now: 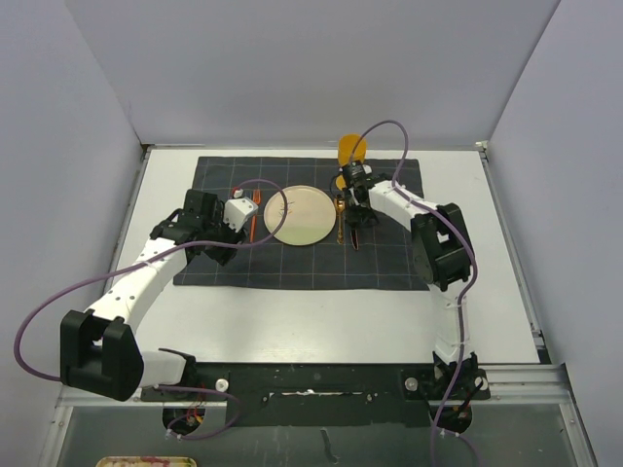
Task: Set the dinner table for one person
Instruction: Adjust the knife on the napkin.
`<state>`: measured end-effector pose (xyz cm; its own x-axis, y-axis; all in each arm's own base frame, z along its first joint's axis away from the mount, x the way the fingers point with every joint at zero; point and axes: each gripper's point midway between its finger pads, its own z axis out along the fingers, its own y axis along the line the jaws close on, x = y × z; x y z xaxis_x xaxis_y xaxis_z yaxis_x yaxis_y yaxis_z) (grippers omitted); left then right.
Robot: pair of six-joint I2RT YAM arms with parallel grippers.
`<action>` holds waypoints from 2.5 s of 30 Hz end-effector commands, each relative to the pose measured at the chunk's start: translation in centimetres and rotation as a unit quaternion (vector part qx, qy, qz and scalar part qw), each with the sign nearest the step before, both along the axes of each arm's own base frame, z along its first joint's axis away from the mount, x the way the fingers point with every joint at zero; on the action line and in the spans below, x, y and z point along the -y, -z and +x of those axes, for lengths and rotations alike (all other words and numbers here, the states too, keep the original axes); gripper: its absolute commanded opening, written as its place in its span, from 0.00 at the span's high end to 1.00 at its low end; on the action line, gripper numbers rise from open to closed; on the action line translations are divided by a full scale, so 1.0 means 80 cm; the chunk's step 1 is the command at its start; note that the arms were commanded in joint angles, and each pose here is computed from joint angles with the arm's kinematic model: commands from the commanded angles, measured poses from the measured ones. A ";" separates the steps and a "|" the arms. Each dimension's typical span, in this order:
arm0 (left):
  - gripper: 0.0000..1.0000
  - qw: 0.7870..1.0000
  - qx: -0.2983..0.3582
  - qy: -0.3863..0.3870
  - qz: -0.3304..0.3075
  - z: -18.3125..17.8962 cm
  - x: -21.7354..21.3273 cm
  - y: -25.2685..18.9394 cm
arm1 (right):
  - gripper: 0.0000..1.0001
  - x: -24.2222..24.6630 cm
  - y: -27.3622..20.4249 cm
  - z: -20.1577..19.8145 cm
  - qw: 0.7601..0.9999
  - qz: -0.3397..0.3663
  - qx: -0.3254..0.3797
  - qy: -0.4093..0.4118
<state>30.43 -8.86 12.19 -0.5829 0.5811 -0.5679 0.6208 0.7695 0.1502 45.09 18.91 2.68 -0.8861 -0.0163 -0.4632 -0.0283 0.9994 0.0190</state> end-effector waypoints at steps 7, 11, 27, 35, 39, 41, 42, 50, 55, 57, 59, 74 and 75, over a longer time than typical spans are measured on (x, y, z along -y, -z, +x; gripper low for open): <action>0.49 0.999 0.027 0.015 -0.012 0.017 0.011 -0.012 | 1.00 0.001 -0.017 0.021 0.999 0.005 0.028 0.029; 0.49 0.999 0.025 0.016 -0.012 0.016 0.011 -0.009 | 1.00 0.001 -0.017 0.022 0.999 0.006 0.028 0.033; 0.49 1.000 0.022 0.018 -0.012 0.017 0.012 -0.006 | 0.97 -0.003 -0.014 0.023 0.999 0.013 0.024 0.038; 0.49 1.000 0.020 0.018 -0.014 0.018 0.013 -0.004 | 0.95 -0.005 -0.013 0.017 0.999 0.019 0.020 0.037; 0.49 1.000 0.019 0.020 -0.015 0.019 0.014 -0.004 | 0.95 -0.007 -0.014 0.013 0.999 0.021 0.019 0.036; 0.49 0.999 0.020 0.020 -0.015 0.019 0.014 -0.005 | 0.94 -0.008 -0.013 0.011 0.999 0.021 0.018 0.035; 0.49 0.999 0.020 0.020 -0.015 0.019 0.014 -0.005 | 0.94 -0.008 -0.014 0.009 0.999 0.021 0.018 0.035; 0.49 0.999 0.020 0.020 -0.015 0.018 0.014 -0.006 | 0.92 -0.013 -0.008 -0.003 0.999 0.023 0.011 0.028; 0.49 0.999 0.020 0.020 -0.016 0.019 0.015 -0.006 | 0.92 -0.016 -0.008 -0.003 0.999 0.025 0.011 0.023; 0.49 0.999 0.021 0.021 -0.016 0.020 0.015 -0.006 | 0.91 -0.019 -0.007 -0.004 0.999 0.026 0.010 0.020; 0.49 0.999 0.021 0.020 -0.016 0.020 0.015 -0.007 | 0.92 -0.020 -0.008 -0.004 0.999 0.026 0.010 0.018; 0.49 0.999 0.023 0.022 -0.015 0.023 0.015 -0.008 | 0.92 -0.024 -0.007 -0.017 1.000 0.029 0.005 0.006; 0.49 0.999 0.023 0.022 -0.015 0.023 0.015 -0.008 | 0.92 -0.025 -0.008 -0.018 1.000 0.029 0.005 0.006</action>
<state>30.52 -9.17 11.38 -0.5832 0.5931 -0.5550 0.6406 0.7560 0.1348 44.56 19.57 1.97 -0.8843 0.0343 -0.4657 0.0172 0.9990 0.0408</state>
